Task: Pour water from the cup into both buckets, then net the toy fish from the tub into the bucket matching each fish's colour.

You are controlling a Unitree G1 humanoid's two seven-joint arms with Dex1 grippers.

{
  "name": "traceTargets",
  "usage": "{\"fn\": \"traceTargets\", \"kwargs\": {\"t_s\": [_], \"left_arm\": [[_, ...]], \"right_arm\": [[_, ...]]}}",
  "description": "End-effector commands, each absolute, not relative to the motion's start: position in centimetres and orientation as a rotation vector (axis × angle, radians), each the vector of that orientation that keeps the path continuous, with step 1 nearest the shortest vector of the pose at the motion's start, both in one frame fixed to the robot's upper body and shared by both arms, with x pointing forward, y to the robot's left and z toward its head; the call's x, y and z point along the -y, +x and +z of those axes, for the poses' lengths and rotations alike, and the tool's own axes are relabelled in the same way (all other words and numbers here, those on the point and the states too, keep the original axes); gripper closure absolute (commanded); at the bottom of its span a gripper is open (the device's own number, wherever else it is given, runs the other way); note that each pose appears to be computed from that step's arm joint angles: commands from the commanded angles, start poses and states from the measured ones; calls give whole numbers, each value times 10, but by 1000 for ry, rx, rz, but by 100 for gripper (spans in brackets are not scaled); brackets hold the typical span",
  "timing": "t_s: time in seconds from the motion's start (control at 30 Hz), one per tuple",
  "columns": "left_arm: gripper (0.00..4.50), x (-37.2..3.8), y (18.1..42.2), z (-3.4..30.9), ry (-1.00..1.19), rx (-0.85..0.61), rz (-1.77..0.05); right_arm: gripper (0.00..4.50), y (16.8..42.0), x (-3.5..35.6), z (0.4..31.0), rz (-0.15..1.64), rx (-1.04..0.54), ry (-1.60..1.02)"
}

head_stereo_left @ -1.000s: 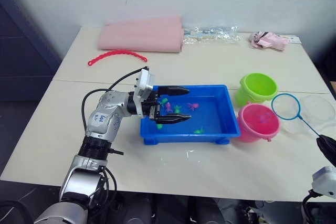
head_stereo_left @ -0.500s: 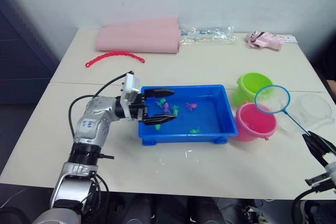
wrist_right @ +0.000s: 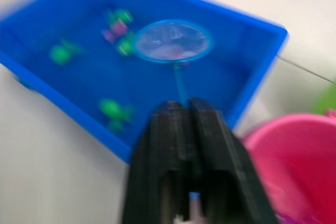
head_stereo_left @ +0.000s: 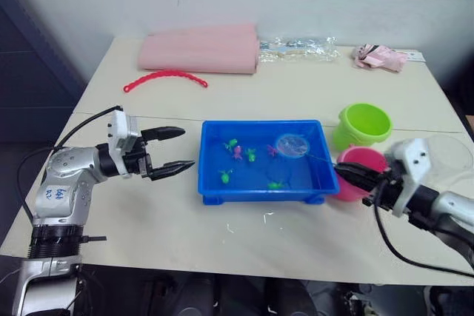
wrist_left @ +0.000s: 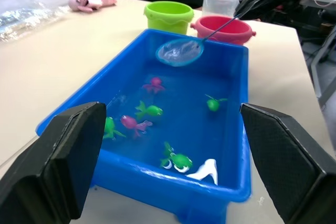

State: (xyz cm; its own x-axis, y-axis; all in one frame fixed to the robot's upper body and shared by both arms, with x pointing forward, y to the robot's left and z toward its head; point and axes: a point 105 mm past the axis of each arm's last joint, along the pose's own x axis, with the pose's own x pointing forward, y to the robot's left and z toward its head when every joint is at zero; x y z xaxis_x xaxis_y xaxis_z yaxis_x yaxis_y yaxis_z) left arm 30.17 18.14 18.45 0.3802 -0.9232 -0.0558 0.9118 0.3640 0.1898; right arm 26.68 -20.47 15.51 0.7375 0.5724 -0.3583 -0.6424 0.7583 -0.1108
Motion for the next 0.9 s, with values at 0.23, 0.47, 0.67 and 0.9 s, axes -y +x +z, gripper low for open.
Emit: {"fn": "traceTargets", "kwargs": {"t_s": [0.23, 0.47, 0.67, 0.9], "left_arm": [[8, -167, 287, 199, 194, 96, -1203], [8, -159, 290, 194, 220, 70, -1214], [8, -153, 293, 194, 224, 67, -1222], [8, -152, 299, 194, 237, 50, -1238]], "right_arm": [[450, 283, 205, 142, 698, -430, -299], [450, 303, 199, 131, 649, -367, -260], [450, 305, 201, 136, 612, -272, -191], [450, 287, 200, 138, 620, -203, -163]]}}
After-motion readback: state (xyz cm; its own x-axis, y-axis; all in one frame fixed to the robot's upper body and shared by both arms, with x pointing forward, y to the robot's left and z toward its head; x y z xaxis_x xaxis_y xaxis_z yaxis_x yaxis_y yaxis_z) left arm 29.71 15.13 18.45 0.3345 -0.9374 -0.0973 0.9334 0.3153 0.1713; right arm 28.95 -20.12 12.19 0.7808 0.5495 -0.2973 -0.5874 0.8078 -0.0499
